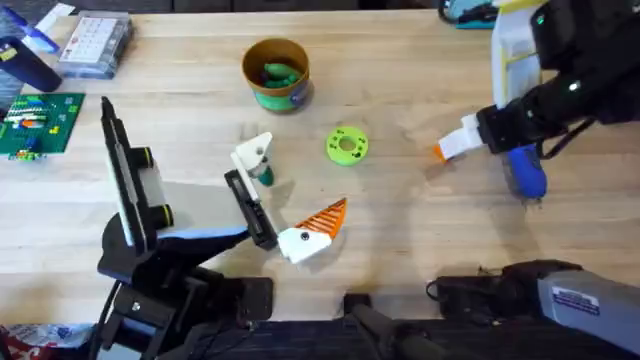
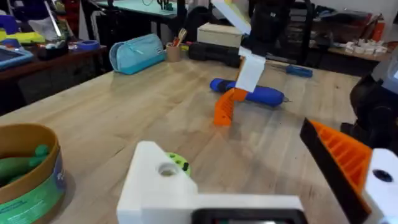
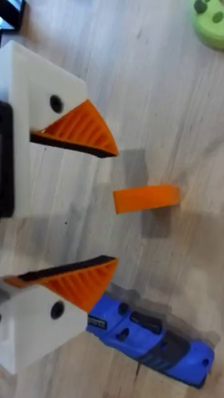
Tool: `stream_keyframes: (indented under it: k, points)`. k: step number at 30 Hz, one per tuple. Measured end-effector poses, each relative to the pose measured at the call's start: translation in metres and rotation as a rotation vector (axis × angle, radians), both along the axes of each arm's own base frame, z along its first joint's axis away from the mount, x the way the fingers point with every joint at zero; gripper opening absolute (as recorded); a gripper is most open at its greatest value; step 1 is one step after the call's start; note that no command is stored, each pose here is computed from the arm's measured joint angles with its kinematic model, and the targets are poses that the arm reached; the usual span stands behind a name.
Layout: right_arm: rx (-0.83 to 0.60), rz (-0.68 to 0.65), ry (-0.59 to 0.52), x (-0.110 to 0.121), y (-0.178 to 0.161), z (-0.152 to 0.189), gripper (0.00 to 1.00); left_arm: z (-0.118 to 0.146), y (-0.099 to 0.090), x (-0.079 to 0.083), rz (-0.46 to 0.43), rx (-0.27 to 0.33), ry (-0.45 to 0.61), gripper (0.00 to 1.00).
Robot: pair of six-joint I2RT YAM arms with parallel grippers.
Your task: Pick up the gripper from the table and insert it into the empty holder that is missing its gripper. Then pick up a screw, insert it into the mounting hole, and use the screwdriver to tighten it. Finally, clean up the table by picking up the vegetable and placing it into the bucket.
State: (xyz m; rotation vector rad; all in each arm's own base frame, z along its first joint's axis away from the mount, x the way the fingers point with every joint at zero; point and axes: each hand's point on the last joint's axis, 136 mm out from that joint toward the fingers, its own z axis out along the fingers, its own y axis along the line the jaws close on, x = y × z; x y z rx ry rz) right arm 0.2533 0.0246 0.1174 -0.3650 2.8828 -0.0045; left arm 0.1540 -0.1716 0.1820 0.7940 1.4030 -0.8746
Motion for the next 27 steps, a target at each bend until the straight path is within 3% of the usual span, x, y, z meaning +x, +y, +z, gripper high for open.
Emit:
stream_keyframes:
  k: [8,14,17,22,27]
  points:
    - [-0.004,0.001,0.043,0.003,0.000,-0.019,0.921,0.000,0.000,0.000,0.000,0.000,0.000,0.991]
    - [-0.006,0.013,0.035,0.014,0.001,-0.028,0.827,0.000,0.000,0.000,0.000,0.000,0.000,0.991]
    - [-0.006,0.021,0.016,0.020,0.002,-0.028,0.756,0.000,0.000,0.000,0.000,0.000,0.000,0.991]
    - [-0.008,0.029,0.017,0.020,0.002,-0.028,0.539,0.000,0.000,0.000,0.000,0.000,0.000,0.991]
    - [-0.009,0.030,0.022,0.018,0.002,-0.028,0.419,0.000,0.000,0.000,0.000,0.000,0.000,0.991]
